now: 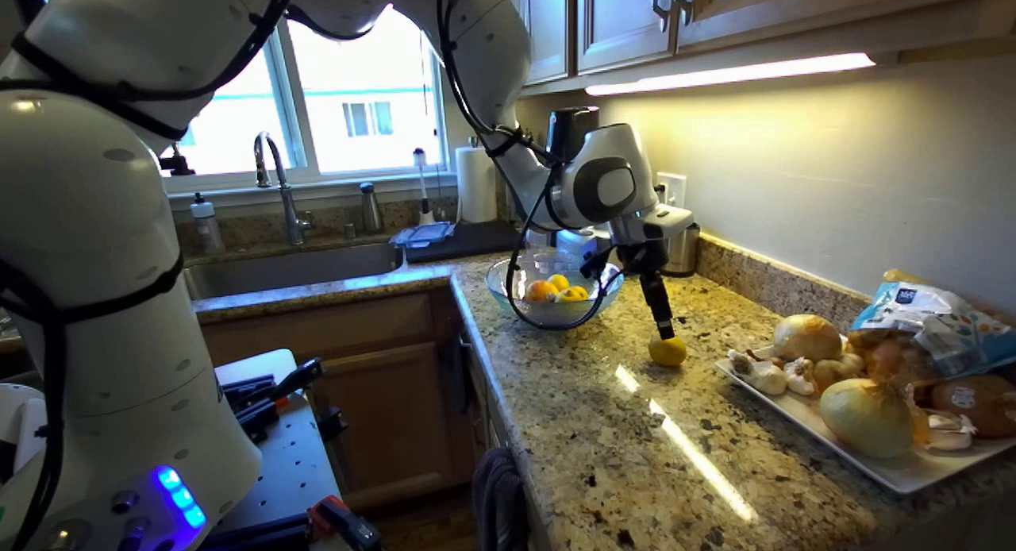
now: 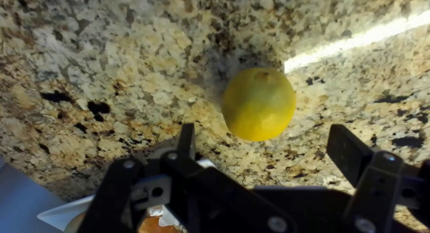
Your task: Put all the apples on the table into the colourless bowl
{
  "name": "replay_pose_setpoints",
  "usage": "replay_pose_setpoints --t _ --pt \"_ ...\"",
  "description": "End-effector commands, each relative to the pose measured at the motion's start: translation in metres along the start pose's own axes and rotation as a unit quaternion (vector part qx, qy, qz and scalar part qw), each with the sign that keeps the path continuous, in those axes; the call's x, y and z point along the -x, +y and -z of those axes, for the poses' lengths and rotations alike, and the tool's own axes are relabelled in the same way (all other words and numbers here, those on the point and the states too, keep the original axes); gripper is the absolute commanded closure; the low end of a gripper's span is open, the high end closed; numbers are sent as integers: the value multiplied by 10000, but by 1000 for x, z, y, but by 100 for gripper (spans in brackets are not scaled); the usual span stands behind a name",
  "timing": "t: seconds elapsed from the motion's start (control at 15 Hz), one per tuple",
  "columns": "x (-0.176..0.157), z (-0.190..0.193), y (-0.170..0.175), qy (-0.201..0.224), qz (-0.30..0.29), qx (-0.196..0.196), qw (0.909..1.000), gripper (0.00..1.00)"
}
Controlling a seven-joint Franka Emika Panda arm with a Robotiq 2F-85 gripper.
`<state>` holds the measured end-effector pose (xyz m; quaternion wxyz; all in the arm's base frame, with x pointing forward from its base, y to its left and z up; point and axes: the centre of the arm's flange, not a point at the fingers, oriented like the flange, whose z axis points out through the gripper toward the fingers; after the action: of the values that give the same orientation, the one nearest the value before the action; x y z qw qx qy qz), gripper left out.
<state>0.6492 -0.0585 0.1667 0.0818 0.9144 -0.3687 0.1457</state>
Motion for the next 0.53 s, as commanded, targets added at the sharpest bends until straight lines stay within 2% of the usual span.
replay_pose_setpoints --t 0.0,0.47 --pt "-7 -21 -4 -134 -265 75 9995 0" --pt "-5 -45 -5 -267 -356 102 9990 0"
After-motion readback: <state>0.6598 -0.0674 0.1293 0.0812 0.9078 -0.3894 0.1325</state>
